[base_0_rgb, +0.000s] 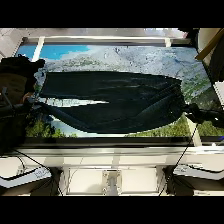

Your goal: Fold the clothes and pants, and hang the long-sleeved shirts on hangers.

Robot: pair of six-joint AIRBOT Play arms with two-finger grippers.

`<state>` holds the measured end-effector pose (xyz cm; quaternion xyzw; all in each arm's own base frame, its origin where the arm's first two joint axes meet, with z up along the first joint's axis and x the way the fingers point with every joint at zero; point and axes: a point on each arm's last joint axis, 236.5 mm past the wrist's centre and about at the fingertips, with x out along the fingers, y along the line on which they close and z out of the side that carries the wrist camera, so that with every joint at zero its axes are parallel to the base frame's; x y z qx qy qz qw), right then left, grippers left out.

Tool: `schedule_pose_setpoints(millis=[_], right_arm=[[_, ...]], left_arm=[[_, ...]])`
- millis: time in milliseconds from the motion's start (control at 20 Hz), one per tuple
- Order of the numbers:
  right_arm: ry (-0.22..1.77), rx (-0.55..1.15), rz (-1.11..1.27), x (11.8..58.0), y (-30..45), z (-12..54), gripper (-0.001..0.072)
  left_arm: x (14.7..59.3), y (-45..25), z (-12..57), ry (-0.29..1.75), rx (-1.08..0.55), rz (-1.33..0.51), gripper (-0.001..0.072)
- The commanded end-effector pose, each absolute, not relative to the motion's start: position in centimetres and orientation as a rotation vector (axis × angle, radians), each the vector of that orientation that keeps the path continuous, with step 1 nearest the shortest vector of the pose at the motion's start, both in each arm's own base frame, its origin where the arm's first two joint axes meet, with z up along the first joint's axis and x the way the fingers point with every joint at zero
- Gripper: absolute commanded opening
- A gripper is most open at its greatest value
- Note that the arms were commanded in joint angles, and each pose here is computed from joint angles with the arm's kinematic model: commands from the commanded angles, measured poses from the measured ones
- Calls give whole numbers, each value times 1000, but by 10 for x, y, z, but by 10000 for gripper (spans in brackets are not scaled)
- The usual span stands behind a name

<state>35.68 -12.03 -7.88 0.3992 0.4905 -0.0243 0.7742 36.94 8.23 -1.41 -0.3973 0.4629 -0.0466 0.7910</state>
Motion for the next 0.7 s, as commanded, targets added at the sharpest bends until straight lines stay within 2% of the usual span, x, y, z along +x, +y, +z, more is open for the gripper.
schedule_pose_setpoints(millis=[0,100,150,200,250,300,450,650], right_arm=[[1055,863,-50,385,-115,-100,555],[1035,865,-79,389,-121,-100,542],[1042,861,-68,389,-120,-98,415],[1053,845,-46,387,-118,-94,218],[1068,820,-16,386,-115,-87,86],[1081,779,5,383,-116,-77,30],[1093,707,-21,365,-134,-38,29],[1242,607,-72,282,-149,-2,29]], left_arm=[[372,82,-13,991,-857,-95,15],[372,82,-13,993,-855,-94,16],[371,82,-14,997,-852,-93,16],[370,81,-13,1000,-854,-99,16],[370,81,-12,998,-851,-98,16],[370,83,-10,991,-849,-95,16],[362,100,3,1009,-785,-59,16],[333,120,24,1123,-616,5,15]])
